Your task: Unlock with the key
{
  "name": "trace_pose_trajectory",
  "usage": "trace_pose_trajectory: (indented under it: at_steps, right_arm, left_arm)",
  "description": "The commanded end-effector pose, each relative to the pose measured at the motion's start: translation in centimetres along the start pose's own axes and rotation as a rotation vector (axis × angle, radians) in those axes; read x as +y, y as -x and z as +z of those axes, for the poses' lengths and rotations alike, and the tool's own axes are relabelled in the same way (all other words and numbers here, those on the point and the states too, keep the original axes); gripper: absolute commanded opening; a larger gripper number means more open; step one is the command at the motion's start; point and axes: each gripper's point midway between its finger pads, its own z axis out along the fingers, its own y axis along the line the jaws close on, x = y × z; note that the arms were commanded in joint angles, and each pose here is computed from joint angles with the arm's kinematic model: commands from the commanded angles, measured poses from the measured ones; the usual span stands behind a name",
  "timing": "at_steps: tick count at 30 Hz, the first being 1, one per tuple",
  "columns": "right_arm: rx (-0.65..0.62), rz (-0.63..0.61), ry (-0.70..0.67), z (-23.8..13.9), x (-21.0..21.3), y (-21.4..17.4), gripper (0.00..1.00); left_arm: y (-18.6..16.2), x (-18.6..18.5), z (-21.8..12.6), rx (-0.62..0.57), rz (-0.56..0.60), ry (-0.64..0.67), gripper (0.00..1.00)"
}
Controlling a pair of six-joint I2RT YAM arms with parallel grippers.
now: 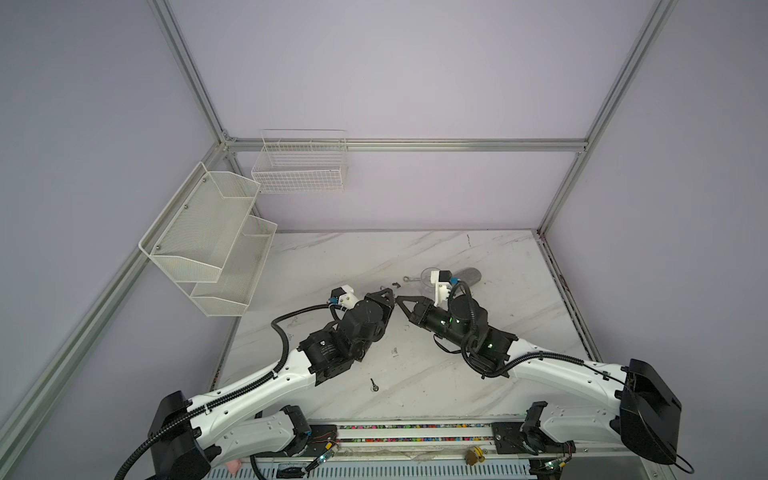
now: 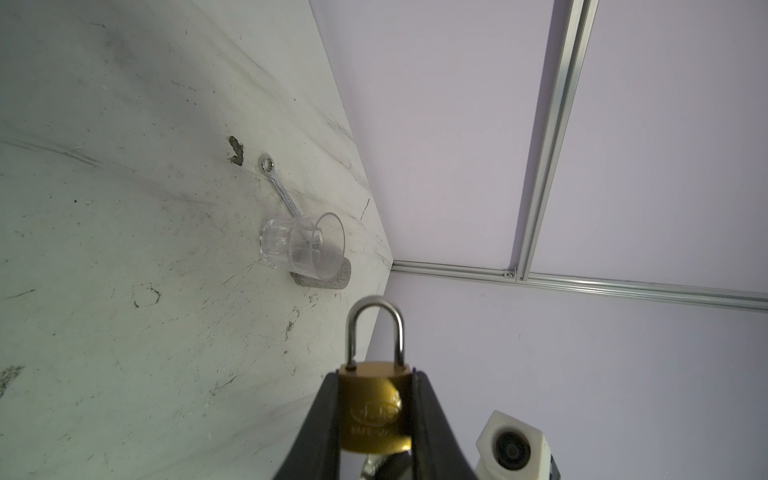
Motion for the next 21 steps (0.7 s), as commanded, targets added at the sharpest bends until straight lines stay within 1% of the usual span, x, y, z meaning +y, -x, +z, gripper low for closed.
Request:
trace_pose_trajectory:
  at_steps: [1,4,5,7,8,9,12,17,21]
  right_arm:
    - [0.059,-0.016,0.018,-0.8,0.5,-1.6,0.02]
    - [0.025,-0.054,0.001,-1.7,0.8,-0.7,0.08]
    - [0.012,-0.071,-0.006,-2.0,0.8,-0.3,0.12]
    - [-0.003,-0.105,-0.026,-2.6,0.9,0.1,0.22]
    - [-0.007,-0.121,-0.028,-2.9,1.0,0.3,0.26]
    - [-0.01,-0.14,-0.031,-3.3,1.1,0.5,0.28]
    - [-0.016,-0.174,-0.058,-4.2,0.9,0.8,0.33]
    - [-0.028,-0.229,-0.067,-6.3,1.3,1.5,0.41]
    - [-0.029,-0.275,-0.101,-8.1,1.2,2.1,0.48]
  left_arm:
    - [-0.8,-6.1,-2.4,0.068,-0.021,-0.171,0.0]
    - [-0.1,-5.7,-2.9,0.042,0.042,-0.159,0.0]
    - [0.2,-5.6,-3.0,0.032,0.071,-0.153,0.0]
    - [0.5,-5.6,-3.4,0.022,0.176,-0.15,0.0]
    - [0.7,-5.1,-3.5,0.017,0.214,-0.123,0.0]
    - [1.1,-4.5,-3.7,0.012,0.253,-0.088,0.0]
    - [1.5,-3.7,-4.2,0.007,0.384,-0.071,0.0]
    - [1.6,-3.4,-5.0,0.03,0.677,-0.046,0.0]
    - [0.0,-3.1,-4.4,0.095,0.954,-0.067,0.0]
